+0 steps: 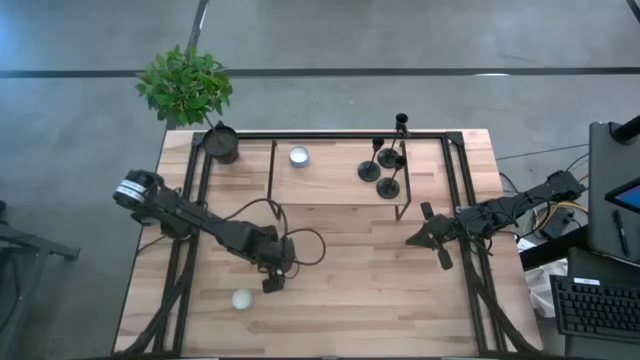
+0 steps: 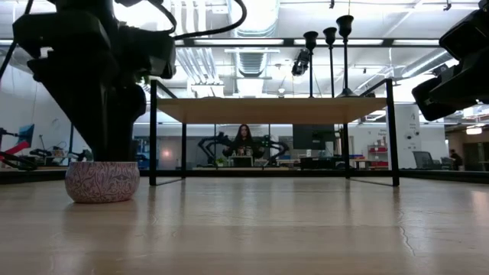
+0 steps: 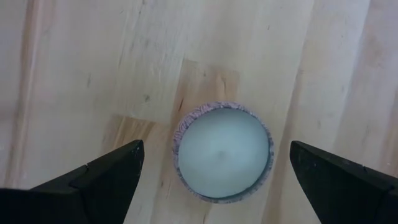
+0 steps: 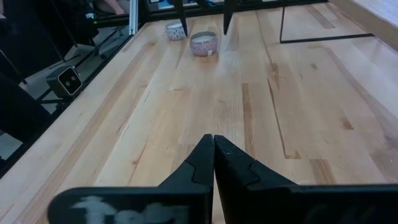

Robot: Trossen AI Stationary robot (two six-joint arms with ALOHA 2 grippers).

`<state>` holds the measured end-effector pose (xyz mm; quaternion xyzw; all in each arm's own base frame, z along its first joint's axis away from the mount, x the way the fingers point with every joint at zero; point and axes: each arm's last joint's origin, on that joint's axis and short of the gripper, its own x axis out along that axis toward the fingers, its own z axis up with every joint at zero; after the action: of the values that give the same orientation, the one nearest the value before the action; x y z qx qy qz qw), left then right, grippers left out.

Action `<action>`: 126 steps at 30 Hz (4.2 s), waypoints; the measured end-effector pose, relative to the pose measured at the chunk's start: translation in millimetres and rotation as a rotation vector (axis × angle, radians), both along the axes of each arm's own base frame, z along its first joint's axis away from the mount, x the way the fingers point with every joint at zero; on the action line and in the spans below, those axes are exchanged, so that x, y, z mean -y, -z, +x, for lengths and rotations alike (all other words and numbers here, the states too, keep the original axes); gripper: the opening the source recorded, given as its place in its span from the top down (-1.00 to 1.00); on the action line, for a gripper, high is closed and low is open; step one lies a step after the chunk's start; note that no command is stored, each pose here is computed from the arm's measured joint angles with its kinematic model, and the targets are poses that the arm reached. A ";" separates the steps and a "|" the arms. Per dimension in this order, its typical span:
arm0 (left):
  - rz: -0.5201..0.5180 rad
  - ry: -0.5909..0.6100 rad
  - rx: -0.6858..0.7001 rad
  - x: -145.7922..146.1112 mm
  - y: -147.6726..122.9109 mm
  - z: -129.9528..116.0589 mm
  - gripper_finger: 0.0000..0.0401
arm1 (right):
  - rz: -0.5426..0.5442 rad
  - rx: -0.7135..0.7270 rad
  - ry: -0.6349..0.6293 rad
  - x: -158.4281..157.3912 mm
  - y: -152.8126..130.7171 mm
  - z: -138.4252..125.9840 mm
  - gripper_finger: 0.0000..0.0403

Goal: Pick & Place candle stick holders
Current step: Put the pink scented candle on the shelf

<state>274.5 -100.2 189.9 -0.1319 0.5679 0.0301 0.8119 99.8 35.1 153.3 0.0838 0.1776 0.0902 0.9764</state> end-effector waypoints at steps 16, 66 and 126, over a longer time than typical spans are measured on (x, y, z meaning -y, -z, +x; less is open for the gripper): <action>0.022 0.029 -0.048 4.3 27.9 11.6 -0.99 | 0.000 0.000 0.000 0.0 0.0 0.0 0.96; 0.073 0.007 -0.078 1.8 36.8 13.6 -0.46 | 0.000 0.000 0.000 0.0 0.0 0.0 0.96; 0.160 -0.036 -0.014 -177.2 -143.1 43.1 -0.46 | 0.000 0.000 0.000 0.0 0.0 0.0 0.96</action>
<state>317.6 77.0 333.0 -0.0765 0.5669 0.0912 0.8151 99.8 35.1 153.4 0.0838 0.1774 0.0902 0.9764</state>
